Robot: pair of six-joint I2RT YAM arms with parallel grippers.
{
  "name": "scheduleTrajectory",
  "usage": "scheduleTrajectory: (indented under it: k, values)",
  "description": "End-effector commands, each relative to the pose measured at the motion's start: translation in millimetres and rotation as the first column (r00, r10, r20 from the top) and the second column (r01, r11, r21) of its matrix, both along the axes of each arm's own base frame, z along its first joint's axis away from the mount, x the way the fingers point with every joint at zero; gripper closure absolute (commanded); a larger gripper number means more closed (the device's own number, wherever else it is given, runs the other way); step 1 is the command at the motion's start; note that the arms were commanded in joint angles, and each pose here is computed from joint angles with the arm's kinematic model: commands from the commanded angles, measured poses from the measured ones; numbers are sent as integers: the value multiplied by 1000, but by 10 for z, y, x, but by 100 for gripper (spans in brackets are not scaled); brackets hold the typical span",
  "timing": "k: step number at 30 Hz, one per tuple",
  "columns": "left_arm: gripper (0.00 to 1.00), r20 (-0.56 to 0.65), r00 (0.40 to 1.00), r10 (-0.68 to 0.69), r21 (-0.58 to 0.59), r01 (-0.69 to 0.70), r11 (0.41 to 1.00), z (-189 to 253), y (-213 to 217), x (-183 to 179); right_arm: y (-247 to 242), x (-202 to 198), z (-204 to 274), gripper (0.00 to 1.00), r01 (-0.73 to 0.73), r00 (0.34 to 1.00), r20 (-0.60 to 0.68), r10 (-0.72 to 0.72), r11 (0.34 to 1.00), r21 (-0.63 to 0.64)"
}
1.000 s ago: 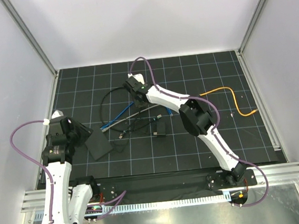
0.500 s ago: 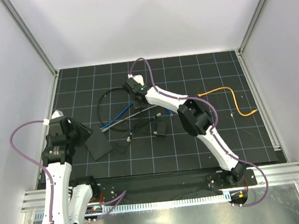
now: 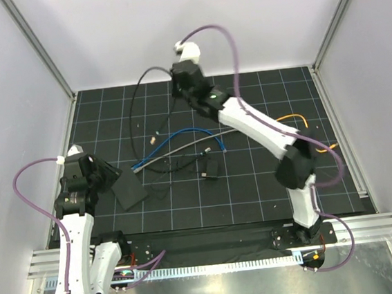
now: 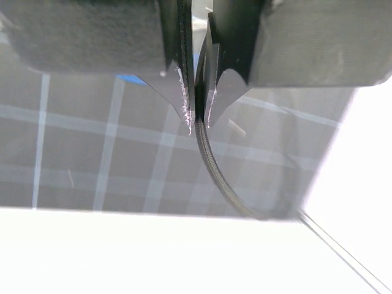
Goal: Pull the plug from the switch port
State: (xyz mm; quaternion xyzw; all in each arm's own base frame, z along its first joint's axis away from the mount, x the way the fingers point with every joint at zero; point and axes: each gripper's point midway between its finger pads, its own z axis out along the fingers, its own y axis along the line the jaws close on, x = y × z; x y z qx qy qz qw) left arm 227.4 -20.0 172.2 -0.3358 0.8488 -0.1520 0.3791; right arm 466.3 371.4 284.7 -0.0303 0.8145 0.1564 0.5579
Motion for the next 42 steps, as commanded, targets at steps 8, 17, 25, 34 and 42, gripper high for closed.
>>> scheduleTrajectory:
  k: [8, 17, 25, 34, 42]
  values:
    - [63, 39, 999, -17, 17, 16, 1000, 79, 0, 36, -331, -666, 2778, 99, -253, 882, 467, -64, 772, 583]
    - [63, 59, 998, -14, 21, 13, 1000, 117, 3, 17, -607, -1292, 4010, 99, -471, 766, 642, -33, 651, 595]
    - [63, 65, 998, -19, 18, 18, 1000, 134, -6, 18, -1363, -1291, 3657, 99, -144, 789, 583, -197, 862, 486]
    - [63, 54, 998, -28, 4, 28, 1000, 84, -32, 38, -2465, -1203, 3194, 99, 253, 753, 521, -402, 908, 335]
    - [63, 59, 998, -37, -1, 37, 999, 106, -51, 29, -3360, -891, 2542, 99, 507, 700, 432, -569, 821, 262]
